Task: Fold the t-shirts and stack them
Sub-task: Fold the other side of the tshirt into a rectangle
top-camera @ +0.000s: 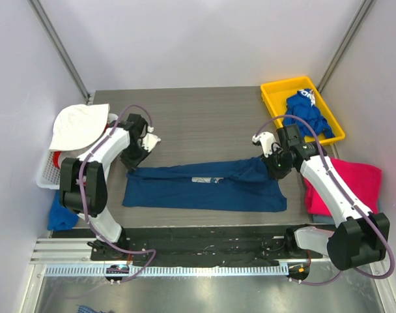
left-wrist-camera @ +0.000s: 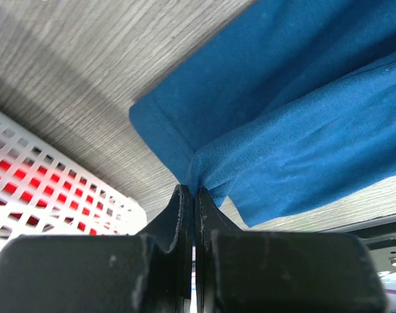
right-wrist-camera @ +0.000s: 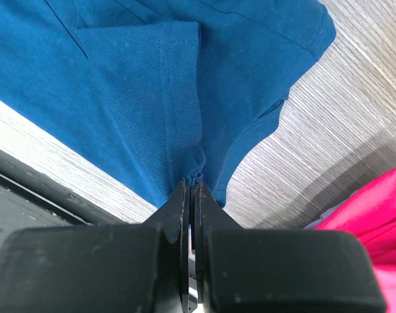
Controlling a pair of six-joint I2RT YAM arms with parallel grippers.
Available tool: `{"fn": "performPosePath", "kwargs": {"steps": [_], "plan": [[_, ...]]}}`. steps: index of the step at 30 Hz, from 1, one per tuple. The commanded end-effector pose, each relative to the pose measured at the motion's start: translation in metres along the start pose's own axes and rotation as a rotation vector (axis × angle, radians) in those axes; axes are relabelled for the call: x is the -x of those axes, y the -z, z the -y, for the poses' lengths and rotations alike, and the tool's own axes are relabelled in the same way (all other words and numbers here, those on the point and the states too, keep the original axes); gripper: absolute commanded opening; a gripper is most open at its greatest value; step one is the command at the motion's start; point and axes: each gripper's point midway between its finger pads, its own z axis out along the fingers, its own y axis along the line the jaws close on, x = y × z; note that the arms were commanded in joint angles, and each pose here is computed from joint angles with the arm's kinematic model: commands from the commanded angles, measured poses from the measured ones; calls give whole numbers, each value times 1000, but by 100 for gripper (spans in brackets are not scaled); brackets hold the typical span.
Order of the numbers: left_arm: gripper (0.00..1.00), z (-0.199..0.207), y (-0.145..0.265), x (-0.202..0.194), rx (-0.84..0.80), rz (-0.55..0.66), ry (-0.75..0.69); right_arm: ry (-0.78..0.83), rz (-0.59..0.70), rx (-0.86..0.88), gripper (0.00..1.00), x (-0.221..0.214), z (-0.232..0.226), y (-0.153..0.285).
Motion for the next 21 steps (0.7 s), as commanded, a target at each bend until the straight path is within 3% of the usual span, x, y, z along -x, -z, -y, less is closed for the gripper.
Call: {"fn": "performPosePath", "kwargs": {"steps": [1,8,18,21], "plan": [[0,9,-4,-1,-37,-26,2,42,-8,9,1,-1,0,-2],[9,13,-7,-8,-48,-79,-11,68,-45,22,1,-9,-2,-5],[48,13,5,-19,-38,-112,-25,87,-73,22,1,-17,-3,-5],[51,21,14,-20,-75,-98,-20,89,-80,23,1,-19,-3,-6]]}}
